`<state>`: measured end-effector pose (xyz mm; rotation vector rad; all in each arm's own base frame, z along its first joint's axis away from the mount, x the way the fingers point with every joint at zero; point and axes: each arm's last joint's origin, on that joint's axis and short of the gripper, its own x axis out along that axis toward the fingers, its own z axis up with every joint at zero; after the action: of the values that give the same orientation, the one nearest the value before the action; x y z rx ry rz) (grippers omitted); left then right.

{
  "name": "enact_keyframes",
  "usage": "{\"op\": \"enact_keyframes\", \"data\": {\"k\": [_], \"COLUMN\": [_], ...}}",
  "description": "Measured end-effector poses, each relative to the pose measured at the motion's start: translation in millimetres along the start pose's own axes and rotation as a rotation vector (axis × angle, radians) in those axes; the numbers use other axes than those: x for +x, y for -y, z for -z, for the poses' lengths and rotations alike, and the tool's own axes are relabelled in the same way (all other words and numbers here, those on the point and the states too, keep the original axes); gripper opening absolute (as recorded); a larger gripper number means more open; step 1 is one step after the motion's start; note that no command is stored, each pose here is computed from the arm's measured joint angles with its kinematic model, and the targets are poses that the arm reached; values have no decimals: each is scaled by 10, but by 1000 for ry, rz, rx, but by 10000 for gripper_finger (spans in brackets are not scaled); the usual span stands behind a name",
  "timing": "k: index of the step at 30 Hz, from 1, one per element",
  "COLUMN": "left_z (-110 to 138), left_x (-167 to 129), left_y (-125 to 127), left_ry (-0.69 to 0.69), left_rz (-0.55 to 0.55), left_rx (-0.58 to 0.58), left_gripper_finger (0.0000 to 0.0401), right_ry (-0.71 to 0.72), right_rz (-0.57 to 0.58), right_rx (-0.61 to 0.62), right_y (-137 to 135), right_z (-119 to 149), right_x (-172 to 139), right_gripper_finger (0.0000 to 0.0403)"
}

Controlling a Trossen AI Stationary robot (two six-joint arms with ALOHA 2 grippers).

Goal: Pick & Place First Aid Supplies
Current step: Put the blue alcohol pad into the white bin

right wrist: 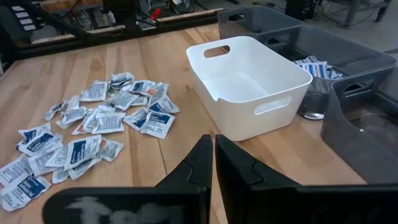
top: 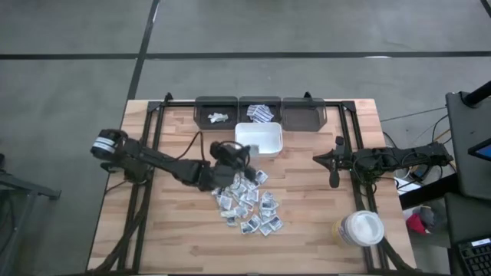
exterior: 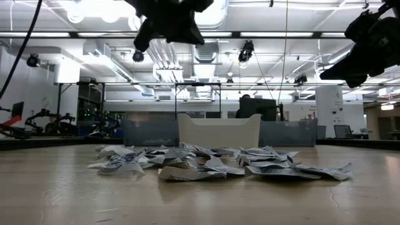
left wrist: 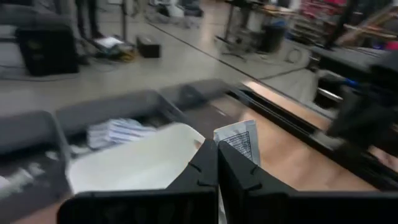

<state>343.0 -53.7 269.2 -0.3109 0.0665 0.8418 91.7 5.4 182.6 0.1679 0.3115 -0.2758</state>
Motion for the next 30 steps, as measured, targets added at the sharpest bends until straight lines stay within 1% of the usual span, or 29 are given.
{"op": "enact_keyframes", "data": {"k": [3,11,16,22,26,30], "left_z": [-57,-157,-226,-271,-200,-58], "left_x": [196,767,1054,1402,1615,1787], "left_y": [-116,-497,-683,-748,-751,-733], "left_ry": [-19,-141,-230,-308,-419,-542], "left_rz": [-13,90,120,198,272,333], "left_rx": [54,255,392,524,617,727], "left_gripper_finger": [0,0,0,0,0,0], "right_ry": [0,0,0,0,0,0], "right_rz": [0,0,0,0,0,1], "right_rx": [-2,-4,-4,-4,-4,-2], "right_y": [0,0,0,0,0,0], "right_z": [0,1,0,0,0,1], "right_x": [0,0,0,0,0,0], "right_gripper_finger": [18,18,18,18,18,18]}}
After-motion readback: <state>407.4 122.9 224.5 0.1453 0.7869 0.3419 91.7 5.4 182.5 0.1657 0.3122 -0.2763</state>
